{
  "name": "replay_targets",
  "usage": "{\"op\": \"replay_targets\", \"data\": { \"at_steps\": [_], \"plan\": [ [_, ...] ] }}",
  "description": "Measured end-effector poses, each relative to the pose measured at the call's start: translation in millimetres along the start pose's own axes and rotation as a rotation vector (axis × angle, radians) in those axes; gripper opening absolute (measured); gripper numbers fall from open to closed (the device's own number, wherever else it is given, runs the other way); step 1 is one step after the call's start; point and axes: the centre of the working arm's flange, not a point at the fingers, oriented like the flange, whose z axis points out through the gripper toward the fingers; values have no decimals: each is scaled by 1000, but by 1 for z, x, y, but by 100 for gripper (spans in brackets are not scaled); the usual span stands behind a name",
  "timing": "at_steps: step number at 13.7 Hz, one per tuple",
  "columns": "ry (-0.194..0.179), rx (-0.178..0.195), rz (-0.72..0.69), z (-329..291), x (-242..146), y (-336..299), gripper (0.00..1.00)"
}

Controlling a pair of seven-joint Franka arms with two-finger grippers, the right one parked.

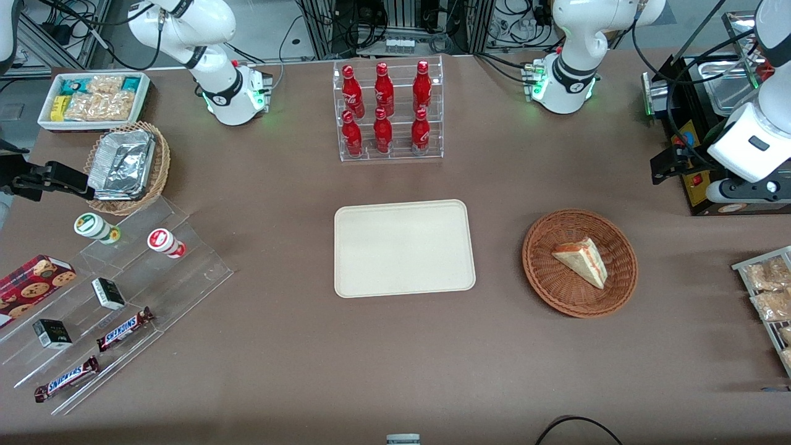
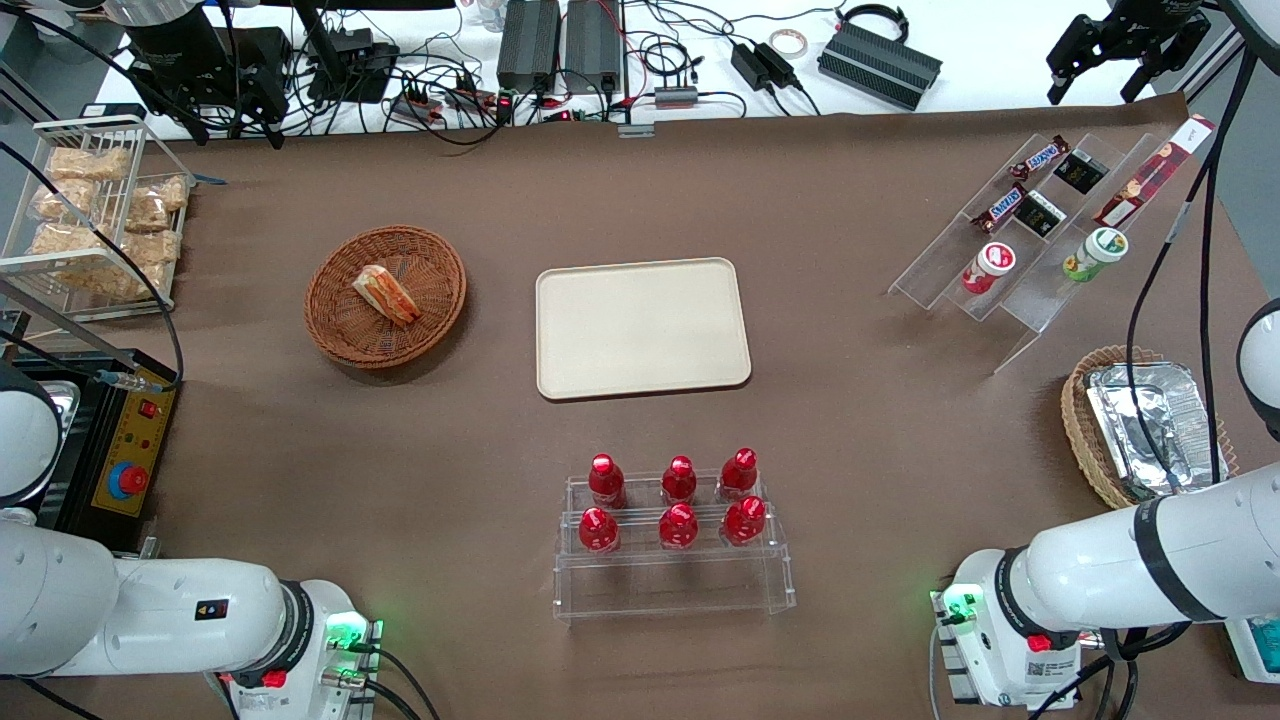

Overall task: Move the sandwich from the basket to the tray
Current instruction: 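Move the left gripper down over the sandwich in the wicker basket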

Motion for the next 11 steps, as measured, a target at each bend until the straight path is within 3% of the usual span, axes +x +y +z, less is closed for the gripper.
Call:
{"op": "replay_targets", "data": {
  "at_steps": [5, 9, 11],
  "plan": [
    [-7, 0, -6, 3, 2, -4, 100],
    [-62, -3, -3, 50, 30, 0, 100],
    [-69, -4, -31, 85, 49, 4, 100]
  ]
}}
